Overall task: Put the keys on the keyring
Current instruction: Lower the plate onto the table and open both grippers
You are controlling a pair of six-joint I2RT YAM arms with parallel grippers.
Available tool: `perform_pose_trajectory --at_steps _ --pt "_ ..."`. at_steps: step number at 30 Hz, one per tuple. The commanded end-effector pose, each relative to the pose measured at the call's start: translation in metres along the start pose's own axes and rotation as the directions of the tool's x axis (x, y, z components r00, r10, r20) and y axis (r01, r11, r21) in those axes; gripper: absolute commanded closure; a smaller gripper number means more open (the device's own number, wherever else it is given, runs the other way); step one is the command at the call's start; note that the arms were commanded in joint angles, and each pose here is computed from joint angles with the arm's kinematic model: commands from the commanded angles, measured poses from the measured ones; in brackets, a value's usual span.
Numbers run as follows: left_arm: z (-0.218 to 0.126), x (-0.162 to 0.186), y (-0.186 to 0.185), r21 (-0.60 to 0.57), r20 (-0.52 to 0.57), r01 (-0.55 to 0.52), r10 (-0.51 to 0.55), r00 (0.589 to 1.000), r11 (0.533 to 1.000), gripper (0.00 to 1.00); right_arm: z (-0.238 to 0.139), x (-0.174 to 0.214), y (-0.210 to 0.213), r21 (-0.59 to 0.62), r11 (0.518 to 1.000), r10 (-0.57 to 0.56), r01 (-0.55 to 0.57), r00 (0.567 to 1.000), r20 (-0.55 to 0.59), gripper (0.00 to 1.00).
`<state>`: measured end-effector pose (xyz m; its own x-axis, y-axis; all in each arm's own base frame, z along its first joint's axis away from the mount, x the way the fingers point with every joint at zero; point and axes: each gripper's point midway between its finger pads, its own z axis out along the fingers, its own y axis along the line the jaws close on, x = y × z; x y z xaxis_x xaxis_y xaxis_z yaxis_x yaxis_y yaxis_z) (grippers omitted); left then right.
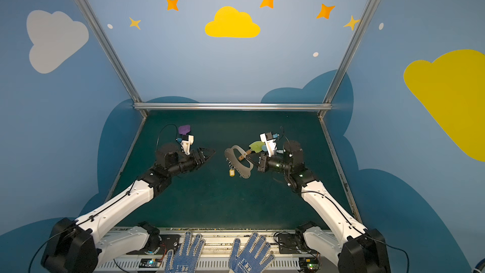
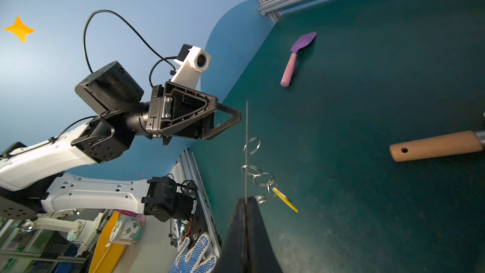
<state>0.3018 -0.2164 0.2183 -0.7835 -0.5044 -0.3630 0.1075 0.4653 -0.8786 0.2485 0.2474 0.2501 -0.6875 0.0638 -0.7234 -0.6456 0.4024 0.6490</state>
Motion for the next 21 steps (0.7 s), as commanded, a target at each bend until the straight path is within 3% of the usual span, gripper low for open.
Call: perform_pose_trajectory --at_steps 1,11,21 --pt "-0.010 -0.007 0.012 -0.048 0.066 0.029 -0.026 0.997 0.998 0.33 0.014 0.002 -0.004 0.032 0.999 -0.034 0.034 0.999 0.004 1.00" --pt "-0.027 -0.014 -0.003 -0.031 0.107 0.004 -0.001 0.994 0.999 0.29 0.079 0.026 0.007 -0.087 0.996 0.036 -0.037 0.999 -0.018 1.00" --pt "-0.019 -0.012 -0.002 -0.020 0.078 0.031 -0.029 0.996 0.999 0.28 0.086 0.066 -0.077 0.093 0.974 0.207 -0.208 0.978 0.024 1.00"
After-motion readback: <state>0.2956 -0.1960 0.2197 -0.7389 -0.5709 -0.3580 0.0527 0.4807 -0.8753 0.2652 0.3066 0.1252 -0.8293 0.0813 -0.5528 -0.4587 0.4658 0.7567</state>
